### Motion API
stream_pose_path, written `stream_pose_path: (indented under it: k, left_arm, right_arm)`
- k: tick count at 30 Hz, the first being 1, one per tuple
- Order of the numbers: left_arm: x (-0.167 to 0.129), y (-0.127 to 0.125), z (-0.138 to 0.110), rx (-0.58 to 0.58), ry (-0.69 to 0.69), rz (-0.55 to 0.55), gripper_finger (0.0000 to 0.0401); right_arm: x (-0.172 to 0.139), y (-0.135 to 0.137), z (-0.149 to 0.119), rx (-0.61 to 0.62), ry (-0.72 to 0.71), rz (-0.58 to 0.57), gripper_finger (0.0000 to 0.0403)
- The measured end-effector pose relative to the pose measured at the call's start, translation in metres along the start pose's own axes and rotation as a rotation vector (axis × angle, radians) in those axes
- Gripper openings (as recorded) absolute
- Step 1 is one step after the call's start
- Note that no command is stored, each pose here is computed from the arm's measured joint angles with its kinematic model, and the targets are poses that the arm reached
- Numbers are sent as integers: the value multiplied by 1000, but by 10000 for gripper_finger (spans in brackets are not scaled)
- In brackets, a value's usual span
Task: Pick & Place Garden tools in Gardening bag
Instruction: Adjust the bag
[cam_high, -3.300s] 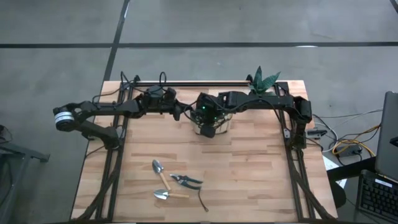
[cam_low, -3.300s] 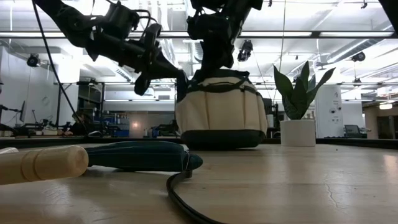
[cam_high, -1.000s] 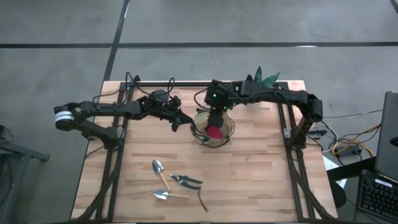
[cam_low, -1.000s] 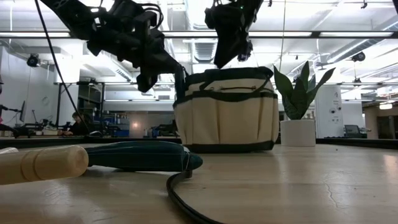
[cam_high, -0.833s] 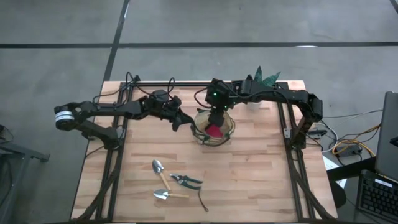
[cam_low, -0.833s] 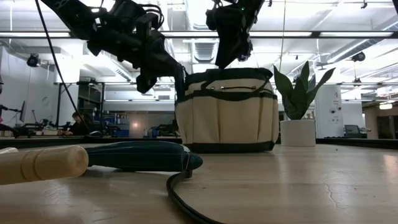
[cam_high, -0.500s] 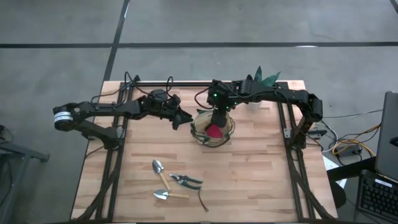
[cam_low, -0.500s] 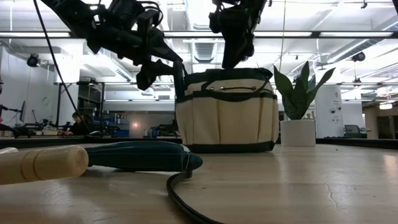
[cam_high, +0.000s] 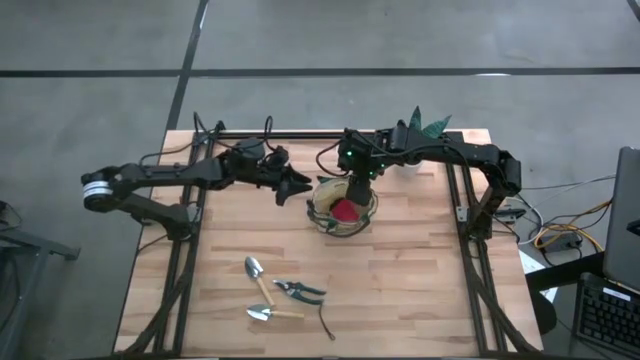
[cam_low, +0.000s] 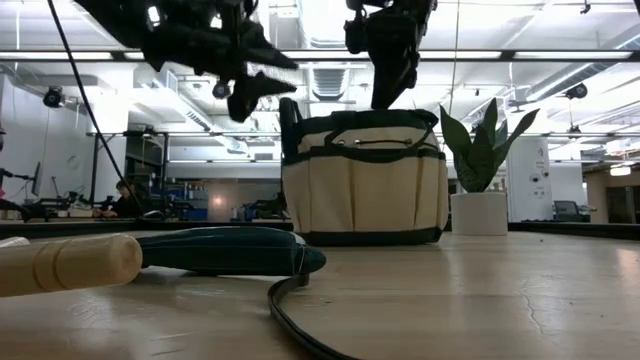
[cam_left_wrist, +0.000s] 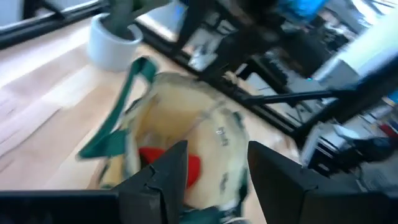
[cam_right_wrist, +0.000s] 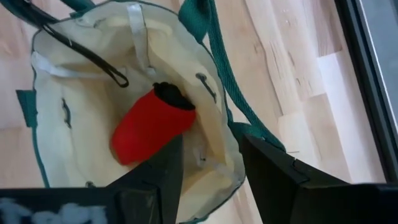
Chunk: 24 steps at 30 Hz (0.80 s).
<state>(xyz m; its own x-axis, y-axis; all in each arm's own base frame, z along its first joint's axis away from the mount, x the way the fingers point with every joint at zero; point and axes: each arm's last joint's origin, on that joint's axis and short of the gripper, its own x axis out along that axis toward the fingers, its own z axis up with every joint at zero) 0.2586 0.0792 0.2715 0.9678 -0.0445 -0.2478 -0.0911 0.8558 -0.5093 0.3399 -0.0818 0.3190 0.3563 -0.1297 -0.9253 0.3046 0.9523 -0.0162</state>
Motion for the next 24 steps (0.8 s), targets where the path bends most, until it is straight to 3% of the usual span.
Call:
stream_pose_path:
  k: [7, 16, 24]
  left_arm:
    - [-1, -17, 8, 52, 4, -88, 169]
    - [3, -38, 1, -29, 47, -164, 167]
    - [6, -47, -5, -74, 66, -165, 167]
  right_arm:
    - [0, -3, 0, 16, -1, -6, 151]
    - [0, -3, -2, 9, 16, -11, 157]
    - [-1, -5, -4, -33, 44, -15, 146]
